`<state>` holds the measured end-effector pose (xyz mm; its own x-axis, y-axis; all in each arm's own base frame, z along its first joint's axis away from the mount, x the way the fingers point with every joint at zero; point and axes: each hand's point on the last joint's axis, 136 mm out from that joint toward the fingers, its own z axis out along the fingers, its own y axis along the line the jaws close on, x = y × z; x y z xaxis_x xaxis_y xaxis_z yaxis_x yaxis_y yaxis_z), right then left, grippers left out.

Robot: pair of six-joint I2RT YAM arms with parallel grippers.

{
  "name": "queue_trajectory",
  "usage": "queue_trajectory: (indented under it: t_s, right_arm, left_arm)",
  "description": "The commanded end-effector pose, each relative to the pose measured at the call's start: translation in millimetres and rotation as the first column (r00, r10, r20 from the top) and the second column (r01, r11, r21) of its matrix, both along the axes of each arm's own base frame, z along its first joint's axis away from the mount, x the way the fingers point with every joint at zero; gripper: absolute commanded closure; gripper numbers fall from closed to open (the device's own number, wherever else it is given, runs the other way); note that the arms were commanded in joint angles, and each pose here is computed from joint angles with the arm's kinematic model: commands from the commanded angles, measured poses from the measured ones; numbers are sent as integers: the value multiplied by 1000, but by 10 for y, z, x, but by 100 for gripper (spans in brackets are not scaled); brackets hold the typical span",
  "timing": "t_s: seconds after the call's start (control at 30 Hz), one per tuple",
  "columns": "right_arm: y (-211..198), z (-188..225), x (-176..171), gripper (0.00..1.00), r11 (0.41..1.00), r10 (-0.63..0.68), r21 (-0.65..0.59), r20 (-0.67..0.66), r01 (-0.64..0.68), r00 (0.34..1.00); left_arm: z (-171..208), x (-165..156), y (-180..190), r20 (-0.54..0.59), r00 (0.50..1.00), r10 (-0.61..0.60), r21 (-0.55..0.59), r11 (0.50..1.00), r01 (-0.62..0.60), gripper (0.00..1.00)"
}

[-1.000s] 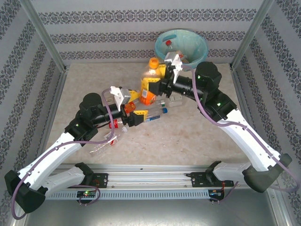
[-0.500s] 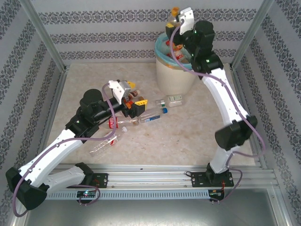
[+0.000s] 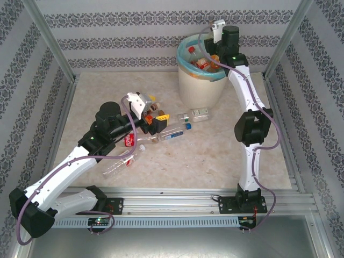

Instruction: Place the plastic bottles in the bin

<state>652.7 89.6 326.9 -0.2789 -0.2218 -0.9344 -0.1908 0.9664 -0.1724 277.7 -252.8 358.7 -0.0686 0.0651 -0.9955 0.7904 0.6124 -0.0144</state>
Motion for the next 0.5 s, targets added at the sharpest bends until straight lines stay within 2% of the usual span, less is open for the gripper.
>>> queue_trajectory:
  t_s: [0.0, 0.1, 0.2, 0.37, 0.47]
  right_arm:
    - [89, 118, -49, 42, 999, 19, 29, 0, -19, 1000]
    - [152, 235, -80, 24, 998, 29, 49, 22, -30, 999]
    - [249, 414, -106, 21, 997, 50, 49, 61, -53, 997]
    - [348, 585, -95, 22, 998, 55, 23, 110, -58, 992]
    - [362, 495, -60, 35, 998, 54, 11, 93, -55, 994]
  left_arm:
    - [-1, 13, 21, 16, 1000, 10, 7, 1000, -10, 8]
    - [5, 7, 1, 14, 1000, -2, 3, 1000, 2, 8]
    - [-17, 22, -13, 9, 1000, -5, 6, 1000, 4, 8]
    - [1, 20, -20, 11, 1000, -9, 3, 1000, 9, 8]
    - [-6, 19, -7, 12, 1000, -3, 4, 1000, 2, 8]
